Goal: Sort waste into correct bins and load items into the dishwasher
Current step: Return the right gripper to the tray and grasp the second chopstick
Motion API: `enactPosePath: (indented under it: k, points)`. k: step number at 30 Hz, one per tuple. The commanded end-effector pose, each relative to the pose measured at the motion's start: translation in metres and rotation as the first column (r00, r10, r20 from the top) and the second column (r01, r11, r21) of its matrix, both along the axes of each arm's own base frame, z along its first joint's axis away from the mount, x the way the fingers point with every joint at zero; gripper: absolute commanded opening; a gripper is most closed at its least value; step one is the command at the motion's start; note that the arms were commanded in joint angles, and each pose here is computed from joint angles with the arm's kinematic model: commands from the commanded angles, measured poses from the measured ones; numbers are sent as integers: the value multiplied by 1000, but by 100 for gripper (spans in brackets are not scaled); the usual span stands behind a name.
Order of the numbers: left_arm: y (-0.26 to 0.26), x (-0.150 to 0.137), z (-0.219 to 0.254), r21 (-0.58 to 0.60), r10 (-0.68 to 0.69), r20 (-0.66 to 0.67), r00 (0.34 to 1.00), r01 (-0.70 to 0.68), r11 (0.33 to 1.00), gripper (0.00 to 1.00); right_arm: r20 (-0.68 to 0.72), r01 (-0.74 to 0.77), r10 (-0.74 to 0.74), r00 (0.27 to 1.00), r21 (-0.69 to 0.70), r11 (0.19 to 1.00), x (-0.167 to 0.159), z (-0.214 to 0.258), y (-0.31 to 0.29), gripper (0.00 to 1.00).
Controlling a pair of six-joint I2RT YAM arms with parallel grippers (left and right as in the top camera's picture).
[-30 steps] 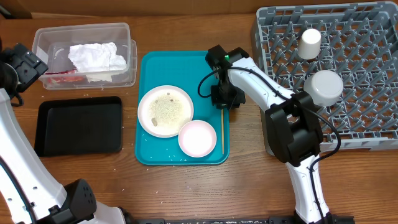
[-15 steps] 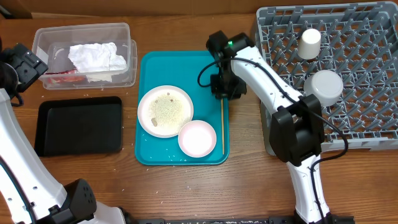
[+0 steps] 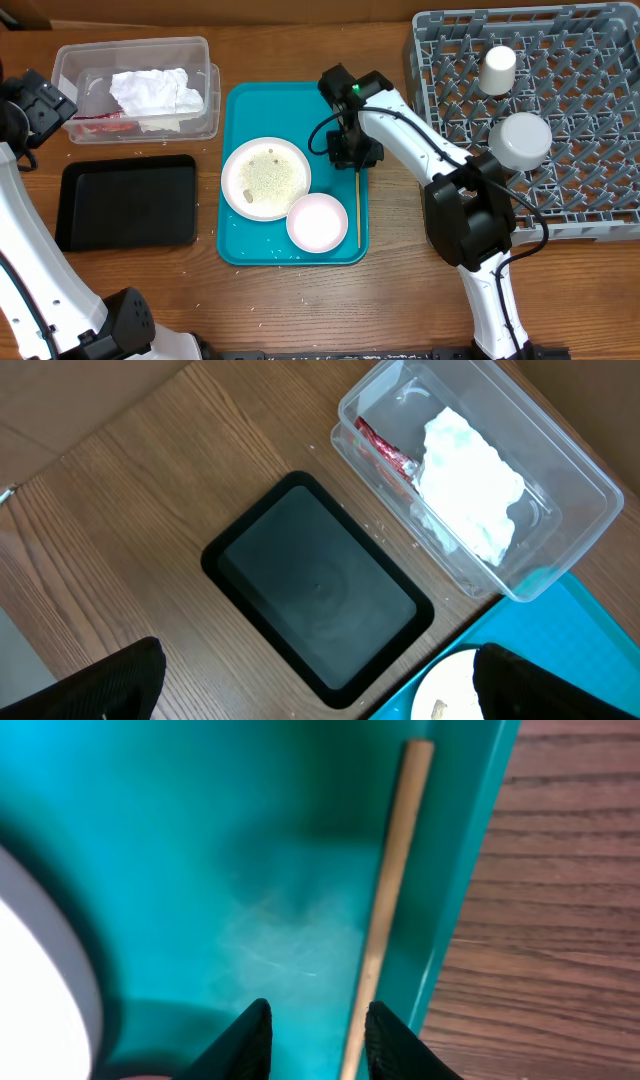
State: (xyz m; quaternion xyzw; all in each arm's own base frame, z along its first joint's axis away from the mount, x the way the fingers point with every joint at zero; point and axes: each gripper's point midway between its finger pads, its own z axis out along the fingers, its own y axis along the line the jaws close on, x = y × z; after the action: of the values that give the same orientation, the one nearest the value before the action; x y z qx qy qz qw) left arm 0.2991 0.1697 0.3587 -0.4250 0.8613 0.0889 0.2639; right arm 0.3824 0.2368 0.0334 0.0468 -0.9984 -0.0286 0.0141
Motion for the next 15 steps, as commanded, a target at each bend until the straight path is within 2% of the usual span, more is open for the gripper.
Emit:
enactPosePath:
  k: [1, 15]
  points:
    - [-1, -3, 4, -2, 10, 16, 1000, -10, 1000, 100, 51, 13, -12, 999, -29, 999, 8, 8, -8, 33]
    - [-1, -3, 4, -2, 10, 16, 1000, -10, 1000, 100, 52, 9, -7, 999, -36, 999, 5, -12, -9, 34]
